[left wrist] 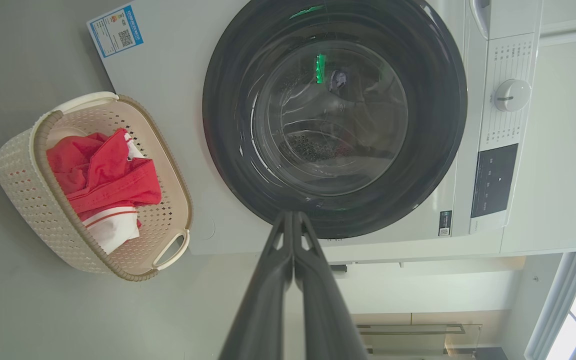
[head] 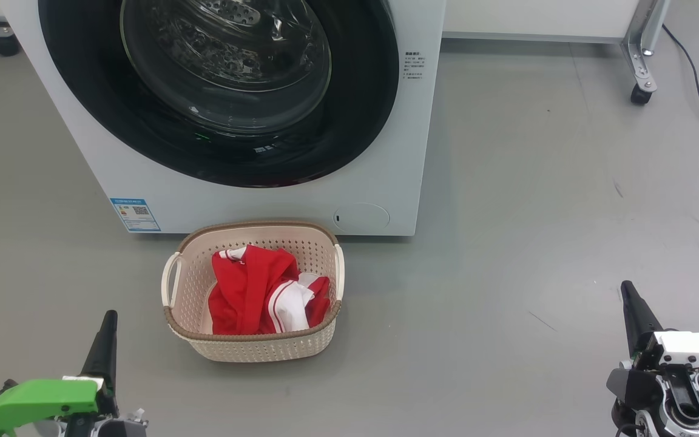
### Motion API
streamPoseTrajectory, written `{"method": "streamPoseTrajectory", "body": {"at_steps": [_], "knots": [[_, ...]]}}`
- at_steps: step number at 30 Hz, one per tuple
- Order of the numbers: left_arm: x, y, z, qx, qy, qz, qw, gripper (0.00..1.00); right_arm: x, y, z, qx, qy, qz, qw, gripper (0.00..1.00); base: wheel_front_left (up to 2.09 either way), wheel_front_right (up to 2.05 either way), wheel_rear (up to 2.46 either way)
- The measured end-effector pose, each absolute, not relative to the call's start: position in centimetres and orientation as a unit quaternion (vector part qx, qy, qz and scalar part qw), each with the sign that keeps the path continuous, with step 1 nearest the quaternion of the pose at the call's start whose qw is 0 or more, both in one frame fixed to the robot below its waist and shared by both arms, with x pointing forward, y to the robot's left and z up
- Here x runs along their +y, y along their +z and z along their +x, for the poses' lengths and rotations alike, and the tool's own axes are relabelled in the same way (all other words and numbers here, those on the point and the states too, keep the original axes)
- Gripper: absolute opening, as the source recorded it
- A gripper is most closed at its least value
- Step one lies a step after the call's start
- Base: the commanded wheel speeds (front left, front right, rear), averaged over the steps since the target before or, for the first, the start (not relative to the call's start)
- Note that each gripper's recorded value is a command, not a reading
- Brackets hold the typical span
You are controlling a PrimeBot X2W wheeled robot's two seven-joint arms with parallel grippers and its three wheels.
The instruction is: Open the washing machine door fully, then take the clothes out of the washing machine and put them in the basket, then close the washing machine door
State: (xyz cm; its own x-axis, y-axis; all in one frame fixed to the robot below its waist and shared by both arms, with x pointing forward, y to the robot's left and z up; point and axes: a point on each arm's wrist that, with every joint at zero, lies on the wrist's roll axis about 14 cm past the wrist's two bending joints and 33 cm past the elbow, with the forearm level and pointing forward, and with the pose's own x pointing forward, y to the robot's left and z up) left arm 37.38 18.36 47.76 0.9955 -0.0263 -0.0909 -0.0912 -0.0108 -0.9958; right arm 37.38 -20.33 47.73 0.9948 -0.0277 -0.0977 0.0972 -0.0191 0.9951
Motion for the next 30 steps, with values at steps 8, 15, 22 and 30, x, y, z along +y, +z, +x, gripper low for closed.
{"method": "streamPoseTrajectory", "body": {"at_steps": [8,15,22,30], "knots": [[18.37,47.71,37.37,0.042,0.023,-0.711,0.702,0.0,-20.36,47.67,37.36,0.025,-0.046,0.712,0.7,0.0,0.0,0.0,0.0],[18.4,47.64,37.36,0.043,0.024,-0.711,0.702,0.0,-20.39,47.63,37.35,0.025,-0.046,0.712,0.7,0.0,0.0,0.0,0.0],[18.43,47.59,37.35,0.043,0.025,-0.711,0.702,0.0,-20.42,47.6,37.35,0.025,-0.047,0.713,0.7,0.0,0.0,0.0,0.0],[18.45,47.57,37.34,0.043,0.026,-0.711,0.702,0.0,-20.43,47.59,37.34,0.025,-0.047,0.713,0.7,0.0,0.0,0.0,0.0]]}}
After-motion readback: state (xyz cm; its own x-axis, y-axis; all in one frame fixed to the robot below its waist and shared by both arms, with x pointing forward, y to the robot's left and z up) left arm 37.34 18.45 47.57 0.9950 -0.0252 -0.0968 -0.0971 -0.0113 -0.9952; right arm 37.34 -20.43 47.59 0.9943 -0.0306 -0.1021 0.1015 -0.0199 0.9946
